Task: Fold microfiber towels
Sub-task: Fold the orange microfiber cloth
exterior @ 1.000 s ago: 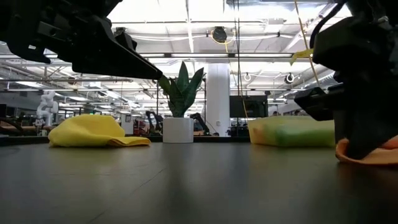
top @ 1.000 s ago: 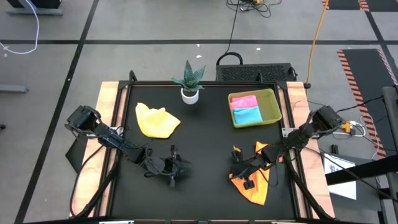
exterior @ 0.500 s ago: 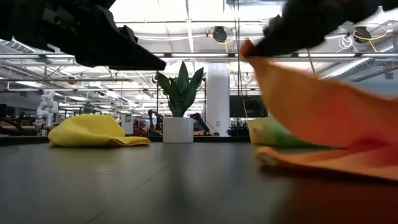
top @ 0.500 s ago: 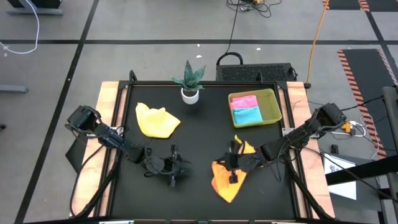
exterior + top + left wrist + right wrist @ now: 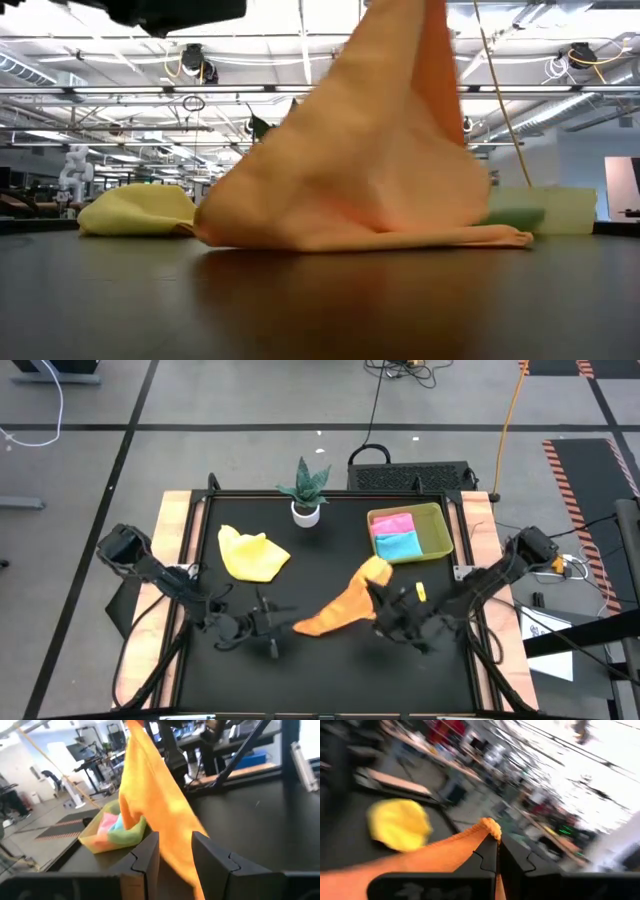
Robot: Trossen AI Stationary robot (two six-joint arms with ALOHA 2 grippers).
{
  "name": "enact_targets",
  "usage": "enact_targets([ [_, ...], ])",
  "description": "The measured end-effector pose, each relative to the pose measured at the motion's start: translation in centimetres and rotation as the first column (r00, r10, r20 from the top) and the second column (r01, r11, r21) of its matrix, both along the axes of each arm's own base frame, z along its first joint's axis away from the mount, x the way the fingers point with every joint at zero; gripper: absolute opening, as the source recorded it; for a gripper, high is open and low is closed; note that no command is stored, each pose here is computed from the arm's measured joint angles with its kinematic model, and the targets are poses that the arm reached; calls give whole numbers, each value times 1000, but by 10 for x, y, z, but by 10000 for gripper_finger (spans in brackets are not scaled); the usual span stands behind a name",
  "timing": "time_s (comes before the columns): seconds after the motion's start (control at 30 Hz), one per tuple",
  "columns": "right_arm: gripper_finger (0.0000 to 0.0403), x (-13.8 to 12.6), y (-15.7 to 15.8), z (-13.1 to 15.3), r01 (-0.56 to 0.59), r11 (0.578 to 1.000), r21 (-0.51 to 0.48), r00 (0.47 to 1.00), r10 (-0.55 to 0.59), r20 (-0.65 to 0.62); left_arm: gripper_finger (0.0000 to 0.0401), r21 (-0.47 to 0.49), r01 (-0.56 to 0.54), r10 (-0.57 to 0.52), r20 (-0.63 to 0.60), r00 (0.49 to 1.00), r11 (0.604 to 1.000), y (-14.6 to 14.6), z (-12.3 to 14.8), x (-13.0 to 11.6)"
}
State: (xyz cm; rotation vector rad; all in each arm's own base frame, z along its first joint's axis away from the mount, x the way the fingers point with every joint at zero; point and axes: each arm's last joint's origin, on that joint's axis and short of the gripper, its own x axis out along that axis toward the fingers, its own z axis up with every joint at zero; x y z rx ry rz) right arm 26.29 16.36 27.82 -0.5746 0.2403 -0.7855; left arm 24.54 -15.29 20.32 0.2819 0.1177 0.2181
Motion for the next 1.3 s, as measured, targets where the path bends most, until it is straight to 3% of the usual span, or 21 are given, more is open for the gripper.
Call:
enact_targets([
  [0.13, 0, -9, 17, -14, -229, 970, 82, 972, 225, 64, 117, 15, 52, -51, -16, 999, 999, -7, -2, -3],
  [0.27, 0, -13, 21, -41, -514, 822, 246, 858, 494, 142, 117, 7, 106, -106, -8, 994, 994, -9, -9, 2],
  [0.33, 0, -10, 17, -57, -564, 765, 311, 824, 544, 155, 117, 16, 121, -122, 23, 992, 992, -10, -14, 8],
  [0.57, 0, 7, 7, -108, -604, 636, 480, 770, 622, 145, 117, 33, 196, -197, 3, 980, 980, -4, -41, 34],
  [0.73, 0, 16, 10, -135, -590, 635, 499, 764, 638, 92, 117, -78, 358, -358, 6, 934, 931, -1, -48, 55],
  [0.97, 0, 16, 12, -143, -586, 640, 497, 762, 644, 70, 118, -185, 545, -556, -13, 831, 818, 1, -62, 76],
  [1.1, 0, 15, 13, -140, -595, 635, 492, 757, 649, 78, 118, -250, 488, -504, 2, 864, 836, 4, -67, 89],
  [1.3, 0, 13, 17, -139, -610, 634, 475, 744, 665, 68, 118, -160, 489, -498, -15, 867, 857, -1, -71, 99],
])
